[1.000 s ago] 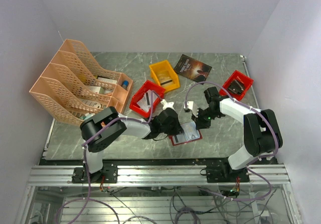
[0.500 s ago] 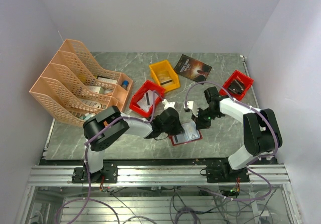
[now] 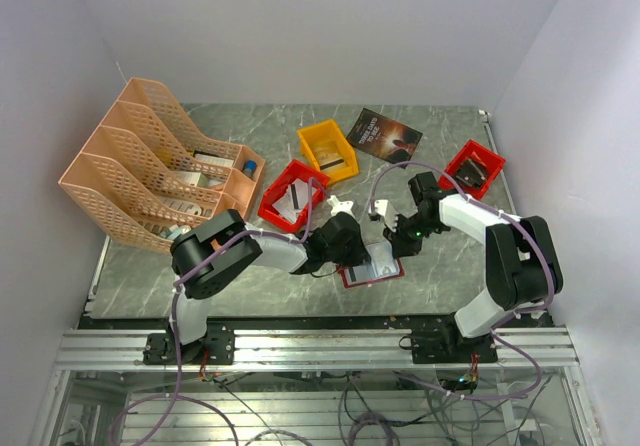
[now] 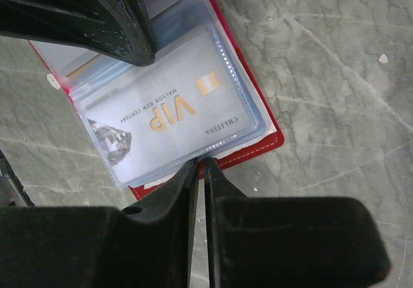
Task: Put the credit cards into the card holder
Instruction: Insert the credit card into the card holder.
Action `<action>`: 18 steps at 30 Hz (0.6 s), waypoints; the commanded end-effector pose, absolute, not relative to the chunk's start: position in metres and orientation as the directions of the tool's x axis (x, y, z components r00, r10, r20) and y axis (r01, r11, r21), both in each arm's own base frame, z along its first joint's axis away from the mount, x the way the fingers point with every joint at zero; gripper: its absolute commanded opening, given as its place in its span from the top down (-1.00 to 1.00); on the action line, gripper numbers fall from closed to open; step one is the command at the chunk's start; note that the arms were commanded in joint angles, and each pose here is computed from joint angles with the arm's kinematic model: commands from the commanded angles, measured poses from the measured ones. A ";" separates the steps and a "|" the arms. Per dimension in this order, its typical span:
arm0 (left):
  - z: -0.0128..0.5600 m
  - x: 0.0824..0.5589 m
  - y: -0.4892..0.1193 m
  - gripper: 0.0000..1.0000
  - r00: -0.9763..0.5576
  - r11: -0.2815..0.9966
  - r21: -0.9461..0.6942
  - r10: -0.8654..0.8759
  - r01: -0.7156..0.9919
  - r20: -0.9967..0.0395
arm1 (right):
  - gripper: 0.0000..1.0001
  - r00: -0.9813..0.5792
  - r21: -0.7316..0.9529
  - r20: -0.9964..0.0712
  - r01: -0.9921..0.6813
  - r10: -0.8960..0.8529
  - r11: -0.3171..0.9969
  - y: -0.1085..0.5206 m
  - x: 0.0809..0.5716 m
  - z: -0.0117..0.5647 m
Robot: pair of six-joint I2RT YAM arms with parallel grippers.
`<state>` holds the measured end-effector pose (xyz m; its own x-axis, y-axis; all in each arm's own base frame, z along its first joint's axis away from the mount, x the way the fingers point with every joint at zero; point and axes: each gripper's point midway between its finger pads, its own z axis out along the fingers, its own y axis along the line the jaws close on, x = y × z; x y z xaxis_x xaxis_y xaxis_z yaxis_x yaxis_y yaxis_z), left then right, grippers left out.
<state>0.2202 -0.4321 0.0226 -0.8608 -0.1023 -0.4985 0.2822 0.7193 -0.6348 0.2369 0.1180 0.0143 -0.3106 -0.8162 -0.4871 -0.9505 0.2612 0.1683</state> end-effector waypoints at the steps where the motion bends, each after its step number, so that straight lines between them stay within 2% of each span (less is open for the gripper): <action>1: 0.047 0.227 -0.438 0.84 -0.820 0.687 -0.644 -0.124 0.335 -0.559 | 0.78 -0.336 0.143 -0.506 -0.941 -0.794 0.306 0.113 0.248 0.021; 9: 0.081 0.224 -0.406 0.72 -0.752 0.684 -0.626 -0.170 0.375 -0.636 | 0.57 -0.360 0.151 -0.621 -0.927 -0.696 0.344 0.118 0.257 0.052; 14: 0.115 0.224 -0.384 0.66 -0.684 0.659 -0.636 -0.246 0.402 -0.687 | 0.36 -0.440 0.304 -0.674 -0.897 -0.593 0.320 0.138 0.247 0.075; 16: 0.129 0.222 -0.375 0.57 -0.656 0.634 -0.656 -0.294 0.411 -0.695 | 0.33 -0.471 0.368 -0.683 -0.882 -0.559 0.294 0.146 0.242 0.081; 18: 0.136 0.219 -0.363 0.34 -0.636 0.609 -0.679 -0.343 0.410 -0.691 | 0.32 -0.506 0.416 -0.667 -0.862 -0.548 0.290 0.149 0.238 0.080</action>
<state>0.2126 -0.3767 0.1094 -0.7207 -0.2323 -0.6531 0.3865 0.6475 -0.6568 0.2535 0.1334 0.0698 -0.4101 -0.6271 -0.6623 -0.9105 0.3230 0.2580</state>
